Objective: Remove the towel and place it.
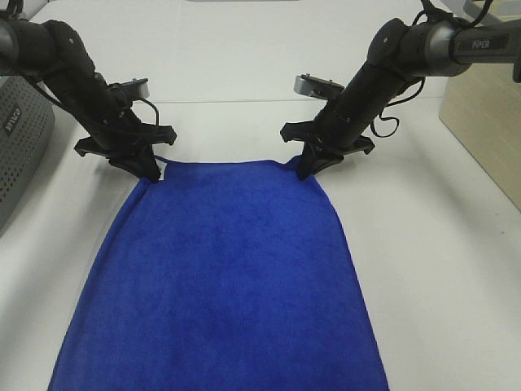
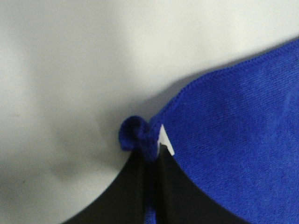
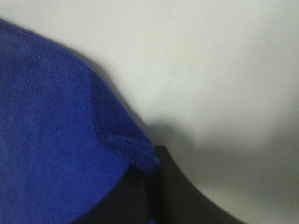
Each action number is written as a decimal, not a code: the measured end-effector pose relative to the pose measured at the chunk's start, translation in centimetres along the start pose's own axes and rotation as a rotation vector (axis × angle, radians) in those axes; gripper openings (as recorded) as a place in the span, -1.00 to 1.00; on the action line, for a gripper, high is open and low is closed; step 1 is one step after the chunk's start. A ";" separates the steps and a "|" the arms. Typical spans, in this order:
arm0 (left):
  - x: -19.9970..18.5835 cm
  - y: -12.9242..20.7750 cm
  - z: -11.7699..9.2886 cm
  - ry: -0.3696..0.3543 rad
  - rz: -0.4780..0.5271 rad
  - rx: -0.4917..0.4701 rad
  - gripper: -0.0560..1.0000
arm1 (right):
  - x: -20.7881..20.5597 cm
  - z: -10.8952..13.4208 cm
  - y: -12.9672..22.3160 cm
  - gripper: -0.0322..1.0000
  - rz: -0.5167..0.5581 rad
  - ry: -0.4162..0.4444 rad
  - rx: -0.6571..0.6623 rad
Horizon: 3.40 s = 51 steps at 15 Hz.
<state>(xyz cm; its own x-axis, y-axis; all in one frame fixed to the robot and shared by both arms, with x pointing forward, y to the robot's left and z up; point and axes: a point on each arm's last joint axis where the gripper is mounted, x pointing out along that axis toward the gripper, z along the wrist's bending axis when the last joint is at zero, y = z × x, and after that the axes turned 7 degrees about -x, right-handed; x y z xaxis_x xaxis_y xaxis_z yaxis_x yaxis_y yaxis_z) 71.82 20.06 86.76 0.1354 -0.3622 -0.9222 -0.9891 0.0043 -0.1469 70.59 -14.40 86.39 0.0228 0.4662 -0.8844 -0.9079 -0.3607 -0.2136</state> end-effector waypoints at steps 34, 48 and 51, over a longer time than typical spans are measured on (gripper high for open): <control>-4.5 -8.7 -0.9 -0.142 -0.717 0.253 -0.84 | -3.1 -1.4 -7.8 -0.90 -0.635 0.339 -0.306; -1.9 -8.7 0.3 -0.160 -0.714 0.245 -0.84 | -2.2 -1.9 -7.8 -0.90 -0.649 0.357 -0.296; -0.4 -8.5 0.9 -0.173 -0.692 0.249 -0.84 | -0.5 -2.8 -7.4 -0.90 -0.623 0.357 -0.284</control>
<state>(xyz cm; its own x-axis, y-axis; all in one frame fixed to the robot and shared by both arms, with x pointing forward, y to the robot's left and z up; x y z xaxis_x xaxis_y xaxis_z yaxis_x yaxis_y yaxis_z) 80.18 21.02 88.08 0.7484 -0.2077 -0.6299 -0.6356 0.0467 -0.7706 78.46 -14.21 87.30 0.6717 0.3797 -0.6362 -0.5420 -0.3337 -0.7713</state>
